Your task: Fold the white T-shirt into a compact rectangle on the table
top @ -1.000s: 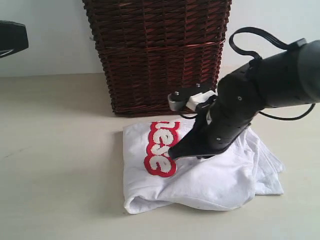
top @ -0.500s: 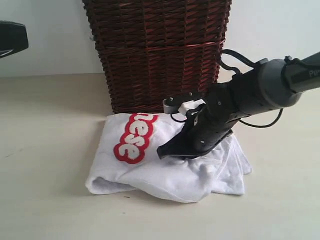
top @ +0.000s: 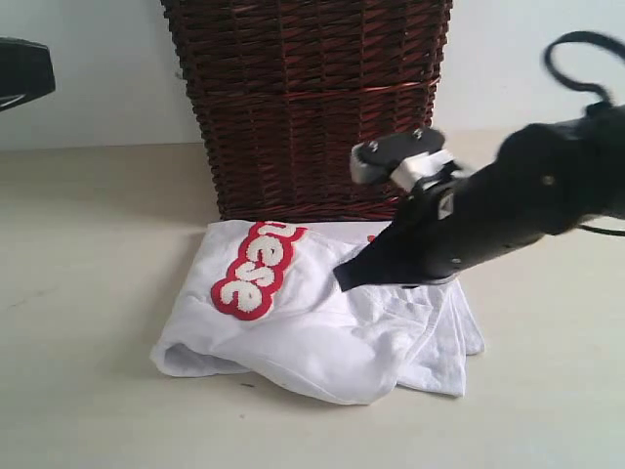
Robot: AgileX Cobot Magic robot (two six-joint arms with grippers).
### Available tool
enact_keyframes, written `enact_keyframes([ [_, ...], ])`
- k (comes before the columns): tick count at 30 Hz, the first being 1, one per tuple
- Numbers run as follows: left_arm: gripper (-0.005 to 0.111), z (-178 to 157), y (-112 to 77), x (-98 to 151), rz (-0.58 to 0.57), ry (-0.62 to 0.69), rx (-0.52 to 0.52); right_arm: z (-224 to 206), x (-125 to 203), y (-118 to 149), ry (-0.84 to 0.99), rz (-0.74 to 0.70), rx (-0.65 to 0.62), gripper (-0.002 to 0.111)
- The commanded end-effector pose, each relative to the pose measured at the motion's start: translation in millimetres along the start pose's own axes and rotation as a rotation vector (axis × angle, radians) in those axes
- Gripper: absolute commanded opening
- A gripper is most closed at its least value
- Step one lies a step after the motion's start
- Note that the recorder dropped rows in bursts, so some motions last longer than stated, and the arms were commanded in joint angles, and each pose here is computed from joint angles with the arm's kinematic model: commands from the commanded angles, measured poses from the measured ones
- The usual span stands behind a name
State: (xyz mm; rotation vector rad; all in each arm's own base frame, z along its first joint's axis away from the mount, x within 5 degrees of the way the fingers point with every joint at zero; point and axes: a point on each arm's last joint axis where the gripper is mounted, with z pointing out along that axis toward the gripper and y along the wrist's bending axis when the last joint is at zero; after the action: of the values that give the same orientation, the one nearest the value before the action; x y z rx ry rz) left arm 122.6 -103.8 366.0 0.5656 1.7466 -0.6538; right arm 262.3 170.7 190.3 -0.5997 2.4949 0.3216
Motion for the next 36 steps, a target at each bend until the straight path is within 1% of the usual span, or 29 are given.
enact_keyframes([
  [1,0.000,-1,0.2,-1,-0.002,-0.022,-0.005,-72,11,-1,-0.286,-0.016,-0.004,0.000],
  [5,0.000,-1,0.2,-1,-0.002,-0.023,-0.005,-126,27,-1,-0.534,0.018,-0.024,0.000],
  [10,0.000,-4,-0.4,-2,0.000,-0.028,-0.002,-172,53,-2,-0.721,0.018,-0.046,0.000],
  [17,0.000,-26,-4.3,-7,0.020,-0.103,0.005,-212,83,-3,-0.918,0.013,-0.069,0.000],
  [20,0.000,-42,-5.1,-4,0.051,-0.169,-0.003,-223,96,-4,-0.997,0.015,-0.079,0.000],
  [26,0.000,-75,-2.9,21,0.069,-0.317,-0.038,-237,121,-6,-1.112,0.011,-0.091,0.000],
  [27,0.000,-84,-1.7,31,0.069,-0.365,-0.048,-239,129,-7,-1.145,0.007,-0.094,0.000],
  [30,0.000,-100,0.7,51,0.060,-0.462,-0.061,-241,144,-9,-1.195,0.006,-0.100,0.000],
  [31,0.000,-107,1.4,61,0.042,-0.508,-0.060,-240,150,-9,-1.211,0.003,-0.101,0.000],
  [34,0.000,-116,1.7,74,0.035,-0.553,-0.053,-231,161,-11,-1.206,0.002,-0.101,0.000],
  [36,0.000,-116,1.9,80,0.036,-0.546,-0.049,-226,162,-11,-1.182,0.002,-0.100,0.000],
])
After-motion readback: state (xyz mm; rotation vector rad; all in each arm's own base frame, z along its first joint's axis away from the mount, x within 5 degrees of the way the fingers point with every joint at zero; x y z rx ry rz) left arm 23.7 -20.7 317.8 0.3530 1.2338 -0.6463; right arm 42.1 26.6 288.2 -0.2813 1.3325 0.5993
